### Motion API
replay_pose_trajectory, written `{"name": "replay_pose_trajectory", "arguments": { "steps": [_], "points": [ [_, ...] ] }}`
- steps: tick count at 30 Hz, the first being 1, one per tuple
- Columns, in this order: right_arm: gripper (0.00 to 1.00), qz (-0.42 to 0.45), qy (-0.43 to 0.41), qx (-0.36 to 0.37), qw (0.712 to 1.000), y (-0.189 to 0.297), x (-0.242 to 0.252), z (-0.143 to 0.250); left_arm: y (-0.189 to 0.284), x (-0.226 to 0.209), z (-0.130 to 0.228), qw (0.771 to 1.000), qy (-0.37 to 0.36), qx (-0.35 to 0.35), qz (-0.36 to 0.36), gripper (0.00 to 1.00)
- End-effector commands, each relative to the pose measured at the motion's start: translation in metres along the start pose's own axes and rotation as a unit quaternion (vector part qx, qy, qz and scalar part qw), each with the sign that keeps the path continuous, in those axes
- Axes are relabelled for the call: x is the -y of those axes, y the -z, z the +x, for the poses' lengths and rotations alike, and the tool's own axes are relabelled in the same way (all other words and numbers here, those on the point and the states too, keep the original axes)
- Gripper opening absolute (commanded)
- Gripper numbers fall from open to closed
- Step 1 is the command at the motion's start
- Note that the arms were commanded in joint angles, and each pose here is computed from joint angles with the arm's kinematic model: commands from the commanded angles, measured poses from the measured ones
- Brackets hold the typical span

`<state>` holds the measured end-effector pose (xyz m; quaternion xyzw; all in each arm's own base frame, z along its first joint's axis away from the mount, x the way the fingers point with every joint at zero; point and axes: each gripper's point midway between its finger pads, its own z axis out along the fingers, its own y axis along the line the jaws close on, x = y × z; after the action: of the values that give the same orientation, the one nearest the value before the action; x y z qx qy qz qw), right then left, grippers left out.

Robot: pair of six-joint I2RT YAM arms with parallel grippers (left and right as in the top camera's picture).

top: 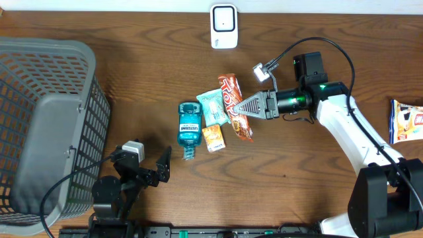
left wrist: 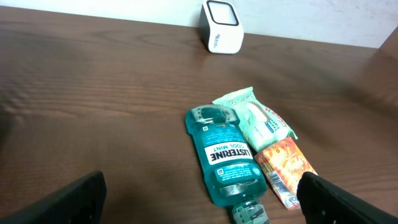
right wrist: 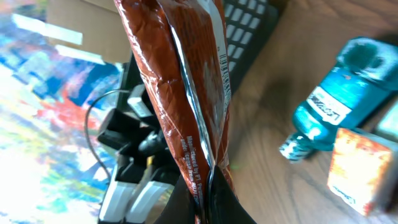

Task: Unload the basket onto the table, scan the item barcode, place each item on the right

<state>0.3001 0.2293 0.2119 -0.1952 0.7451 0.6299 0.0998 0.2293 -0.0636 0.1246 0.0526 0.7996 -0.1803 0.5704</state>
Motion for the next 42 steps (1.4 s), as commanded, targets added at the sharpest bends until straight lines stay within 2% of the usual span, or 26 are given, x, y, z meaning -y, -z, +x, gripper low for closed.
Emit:
{"name": "replay_pose_trajectory", "arguments": {
  "steps": [1, 8, 17, 37, 42],
  "points": [
    [0.01, -0.047, 0.029, 0.001, 0.998, 0.003, -0.022, -0.004, -0.001, -0.001, 0.013, 1.0, 0.006, -0.021, 0.002, 0.98],
    [0.01, -0.026, 0.03, 0.001, 0.999, 0.002, -0.015, -0.003, -0.001, -0.001, 0.013, 1.0, 0.006, -0.021, 0.002, 0.98],
    [0.01, 0.087, -0.008, -0.028, 0.996, 0.004, 0.023, 0.02, -0.001, -0.001, 0.013, 1.0, 0.006, -0.021, 0.002, 0.98],
    [0.01, 0.085, -0.021, -0.047, 0.995, 0.005, 0.021, 0.035, -0.001, -0.001, 0.013, 1.0, 0.006, -0.021, 0.002, 0.98],
    [0.01, 0.012, -0.042, -0.037, 0.998, 0.002, -0.005, 0.034, -0.001, -0.001, 0.013, 1.0, 0.006, -0.021, 0.002, 0.98]
  ]
}}
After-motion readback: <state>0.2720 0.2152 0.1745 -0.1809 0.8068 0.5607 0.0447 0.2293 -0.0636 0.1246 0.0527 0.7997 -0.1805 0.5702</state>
